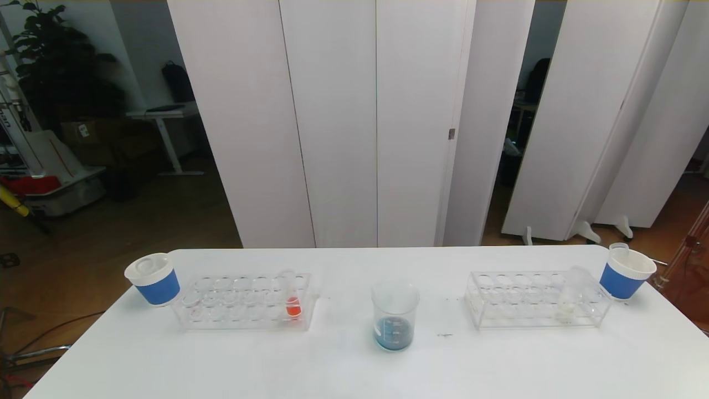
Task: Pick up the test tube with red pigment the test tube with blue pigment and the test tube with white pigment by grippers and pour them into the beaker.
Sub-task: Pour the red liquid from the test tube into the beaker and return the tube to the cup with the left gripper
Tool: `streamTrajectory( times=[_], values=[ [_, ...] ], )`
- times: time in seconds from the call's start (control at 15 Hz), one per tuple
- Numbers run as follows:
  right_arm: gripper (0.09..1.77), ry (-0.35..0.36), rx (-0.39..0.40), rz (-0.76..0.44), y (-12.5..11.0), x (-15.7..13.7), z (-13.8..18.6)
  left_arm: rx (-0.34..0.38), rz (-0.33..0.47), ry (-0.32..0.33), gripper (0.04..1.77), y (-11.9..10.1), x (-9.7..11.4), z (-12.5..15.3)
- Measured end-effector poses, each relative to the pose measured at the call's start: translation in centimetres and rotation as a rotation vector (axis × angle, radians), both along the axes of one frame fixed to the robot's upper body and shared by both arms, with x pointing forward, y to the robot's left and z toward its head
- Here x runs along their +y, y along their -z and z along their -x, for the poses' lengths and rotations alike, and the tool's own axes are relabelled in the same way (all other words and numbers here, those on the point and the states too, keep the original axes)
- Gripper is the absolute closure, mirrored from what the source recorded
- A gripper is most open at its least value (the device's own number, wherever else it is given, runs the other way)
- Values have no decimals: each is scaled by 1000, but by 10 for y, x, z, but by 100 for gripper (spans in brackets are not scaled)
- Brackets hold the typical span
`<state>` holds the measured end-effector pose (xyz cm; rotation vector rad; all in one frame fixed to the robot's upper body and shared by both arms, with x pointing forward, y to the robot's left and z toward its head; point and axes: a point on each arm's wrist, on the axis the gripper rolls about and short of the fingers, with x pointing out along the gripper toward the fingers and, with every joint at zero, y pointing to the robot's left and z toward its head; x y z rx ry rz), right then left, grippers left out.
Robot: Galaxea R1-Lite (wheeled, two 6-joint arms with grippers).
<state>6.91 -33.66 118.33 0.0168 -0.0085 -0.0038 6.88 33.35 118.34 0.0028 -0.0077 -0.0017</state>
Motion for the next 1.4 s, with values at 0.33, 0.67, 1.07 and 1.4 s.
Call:
streamTrajectory(
  times=[0.33,0.67,1.07,1.4],
  values=[
    [11,0,0,0,0,0,0,0,0,0,7,0,0,0],
    [11,-1,0,0,0,0,0,0,0,0,7,0,0,0],
    [11,0,0,0,0,0,0,1,0,0,7,0,0,0],
    [11,0,0,0,0,0,0,0,0,0,7,0,0,0]
  ],
)
